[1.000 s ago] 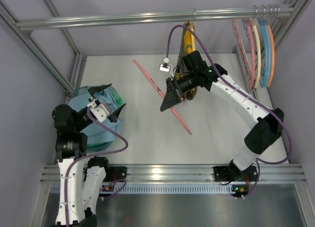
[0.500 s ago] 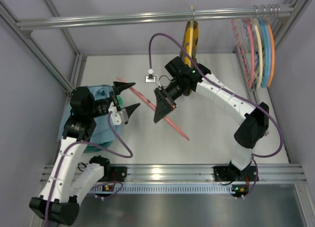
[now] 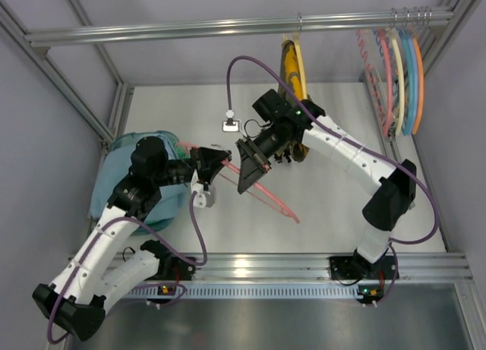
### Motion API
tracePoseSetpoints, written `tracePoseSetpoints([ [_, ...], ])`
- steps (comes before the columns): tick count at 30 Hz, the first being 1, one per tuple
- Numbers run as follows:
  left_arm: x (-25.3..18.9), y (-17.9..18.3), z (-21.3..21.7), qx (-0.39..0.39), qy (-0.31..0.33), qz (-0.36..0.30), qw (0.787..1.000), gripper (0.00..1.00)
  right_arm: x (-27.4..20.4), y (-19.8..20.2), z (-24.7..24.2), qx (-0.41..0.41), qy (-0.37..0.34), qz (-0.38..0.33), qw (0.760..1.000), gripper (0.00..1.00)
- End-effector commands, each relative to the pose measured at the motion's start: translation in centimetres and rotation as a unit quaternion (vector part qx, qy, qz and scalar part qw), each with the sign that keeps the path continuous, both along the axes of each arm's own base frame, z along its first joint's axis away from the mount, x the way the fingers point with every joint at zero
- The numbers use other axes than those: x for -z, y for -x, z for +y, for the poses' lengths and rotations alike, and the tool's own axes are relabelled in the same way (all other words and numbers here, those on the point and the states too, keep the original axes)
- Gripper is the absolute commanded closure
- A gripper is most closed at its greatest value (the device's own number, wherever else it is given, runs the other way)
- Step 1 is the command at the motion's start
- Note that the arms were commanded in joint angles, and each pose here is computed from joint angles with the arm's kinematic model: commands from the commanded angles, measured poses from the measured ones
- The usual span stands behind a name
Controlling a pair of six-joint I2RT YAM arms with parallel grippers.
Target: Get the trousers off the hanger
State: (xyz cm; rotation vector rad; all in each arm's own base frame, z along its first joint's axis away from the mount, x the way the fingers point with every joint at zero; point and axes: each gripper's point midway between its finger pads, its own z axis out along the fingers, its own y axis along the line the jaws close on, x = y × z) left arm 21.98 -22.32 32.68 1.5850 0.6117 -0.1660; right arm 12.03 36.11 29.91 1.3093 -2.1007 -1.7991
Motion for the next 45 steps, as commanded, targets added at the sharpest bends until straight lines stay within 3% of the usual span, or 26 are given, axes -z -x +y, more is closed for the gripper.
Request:
tracePoseSetpoints([
  [1, -1.2, -0.4, 0.3, -0.019, 0.012, -0.016, 1.0, 0.91, -2.8, 0.0, 0.3, 0.011, -0.044, -0.091, 0.995, 1.0],
  [3, -1.2, -0.3, 0.6, -0.031, 0.016, -0.009, 0.999, 0.98, -2.6, -1.2, 0.3, 0.038, -0.032, -0.131, 0.99, 0.94],
  [5, -1.1, -0.3, 0.8, -0.039, 0.021, -0.001, 0.999, 1.0, -2.5, -2.6, 0.2, 0.067, -0.018, -0.158, 0.985, 0.77],
  [7, -0.9, -0.5, 1.1, -0.054, 0.025, 0.014, 0.998, 1.0, -3.3, -3.7, 0.0, 0.088, -0.02, -0.19, 0.978, 0.49],
  [10, -1.1, -1.1, 1.5, -0.08, 0.039, 0.048, 0.995, 1.0, -4.4, -5.5, -1.0, 0.124, -0.017, -0.273, 0.954, 0.17],
  [11, -1.1, -1.3, 1.6, -0.088, 0.042, 0.059, 0.994, 1.0, -4.7, -5.8, -1.4, 0.13, -0.019, -0.293, 0.947, 0.1],
  [14, -1.9, -2.9, 1.9, -0.131, 0.092, 0.106, 0.981, 1.0, -5.9, -5.8, -2.9, 0.155, -0.016, -0.334, 0.93, 0.01],
  [18, -3.1, -5.0, 2.4, -0.176, 0.151, 0.122, 0.965, 1.0, -5.6, -4.9, -5.6, 0.18, 0.004, -0.355, 0.917, 0.0],
  [24, -4.1, -5.3, 1.4, -0.157, 0.179, 0.135, 0.962, 1.0, -5.5, -4.8, -7.9, 0.228, 0.023, -0.364, 0.903, 0.01],
  [33, -4.9, -4.9, 0.3, -0.138, 0.186, 0.09, 0.969, 1.0, -6.4, -6.7, -9.4, 0.288, 0.019, -0.278, 0.916, 0.42],
  [36, -5.0, -4.6, -0.2, -0.131, 0.18, 0.078, 0.972, 1.0, -6.7, -6.9, -9.5, 0.294, 0.014, -0.262, 0.919, 0.66],
  [37, -5.0, -4.5, -0.3, -0.13, 0.18, 0.077, 0.972, 1.0, -6.8, -6.9, -9.5, 0.293, 0.011, -0.26, 0.92, 0.79],
  [40, -5.0, -4.1, -0.5, -0.124, 0.177, 0.073, 0.974, 1.0, -7.1, -6.8, -9.5, 0.288, 0.004, -0.261, 0.921, 1.0],
  [45, -5.2, -3.3, -0.6, -0.11, 0.178, 0.069, 0.975, 0.99, -7.8, -6.8, -9.8, 0.286, -0.01, -0.279, 0.917, 1.0],
])
